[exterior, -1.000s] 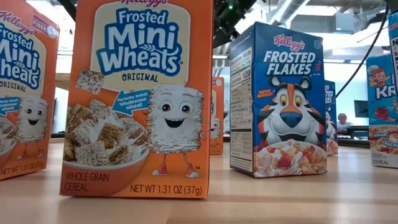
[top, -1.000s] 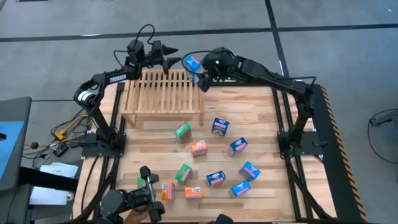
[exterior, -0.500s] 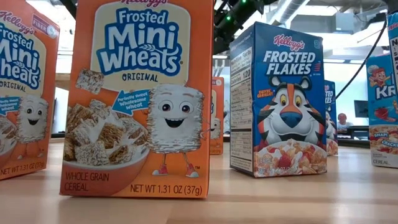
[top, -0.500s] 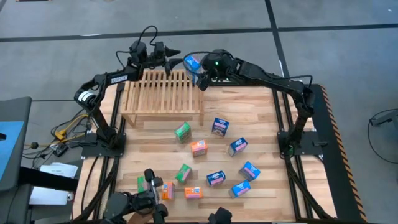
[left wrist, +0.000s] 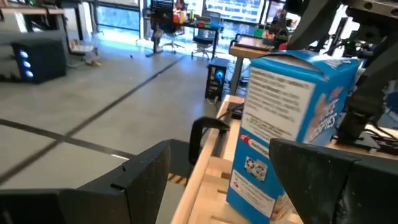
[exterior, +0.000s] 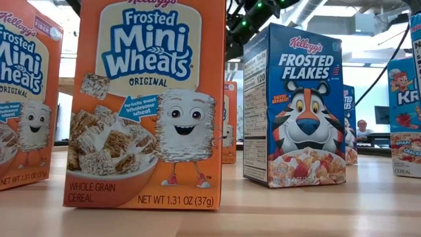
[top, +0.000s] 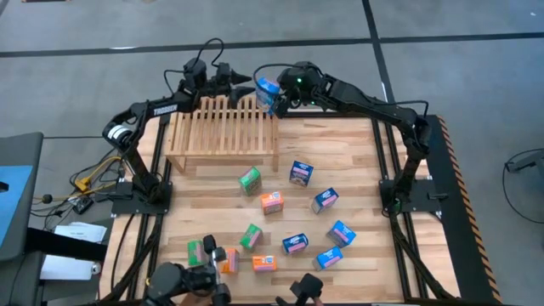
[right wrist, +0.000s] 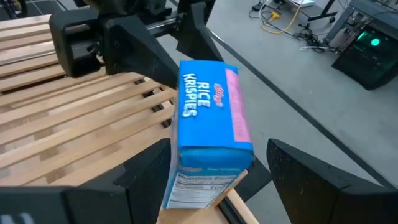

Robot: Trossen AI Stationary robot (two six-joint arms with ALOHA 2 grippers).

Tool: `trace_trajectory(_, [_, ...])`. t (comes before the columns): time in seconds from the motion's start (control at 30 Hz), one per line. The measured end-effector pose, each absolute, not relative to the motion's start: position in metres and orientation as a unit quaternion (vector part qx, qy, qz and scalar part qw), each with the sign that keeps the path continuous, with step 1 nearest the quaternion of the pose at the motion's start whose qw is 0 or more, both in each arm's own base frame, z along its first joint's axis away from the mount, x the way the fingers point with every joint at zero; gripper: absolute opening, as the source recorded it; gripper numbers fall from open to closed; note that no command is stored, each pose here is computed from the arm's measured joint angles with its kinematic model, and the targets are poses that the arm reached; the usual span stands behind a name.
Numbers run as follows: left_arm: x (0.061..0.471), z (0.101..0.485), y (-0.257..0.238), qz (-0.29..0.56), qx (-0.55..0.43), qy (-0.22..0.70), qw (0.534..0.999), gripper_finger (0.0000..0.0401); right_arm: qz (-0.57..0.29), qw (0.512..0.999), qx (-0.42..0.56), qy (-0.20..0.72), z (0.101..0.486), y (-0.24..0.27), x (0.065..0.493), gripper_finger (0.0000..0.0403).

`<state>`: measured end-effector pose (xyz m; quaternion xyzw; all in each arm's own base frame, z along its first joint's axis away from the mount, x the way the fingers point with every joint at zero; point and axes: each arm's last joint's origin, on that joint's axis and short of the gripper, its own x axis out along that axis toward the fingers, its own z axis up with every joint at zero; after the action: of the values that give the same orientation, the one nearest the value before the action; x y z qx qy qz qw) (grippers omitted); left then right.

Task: Stack cereal on shelf
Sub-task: Put the top light blue cereal box on the shelf

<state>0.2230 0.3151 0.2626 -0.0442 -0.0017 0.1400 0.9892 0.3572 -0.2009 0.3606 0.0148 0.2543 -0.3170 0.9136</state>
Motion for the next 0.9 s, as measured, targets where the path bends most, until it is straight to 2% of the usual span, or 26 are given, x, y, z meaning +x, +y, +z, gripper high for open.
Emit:
trace_trajectory(0.3, [0.209, 0.263, 0.322, 0.104, -0.099, -0.008, 0.99, 0.0264, -0.312, 0.916, -0.008, 0.251, 0.362, -0.204, 0.358, 0.0292])
trace_trajectory(0.43, [0.205, 0.263, 0.324, 0.098, -0.118, -0.009, 0.988, 0.0264, -0.301, 0.917, -0.008, 0.262, 0.349, -0.21, 0.365, 0.0292])
trace_trajectory(0.57, [0.207, 0.263, 0.323, 0.093, -0.117, -0.009, 0.989, 0.0264, -0.296, 0.914, -0.013, 0.278, 0.338, -0.213, 0.371, 0.0292])
trace_trajectory(0.9, [0.208, 0.263, 0.322, 0.09, -0.118, -0.009, 0.989, 0.0264, -0.284, 0.919, -0.056, 0.266, 0.343, -0.215, 0.372, 0.0292])
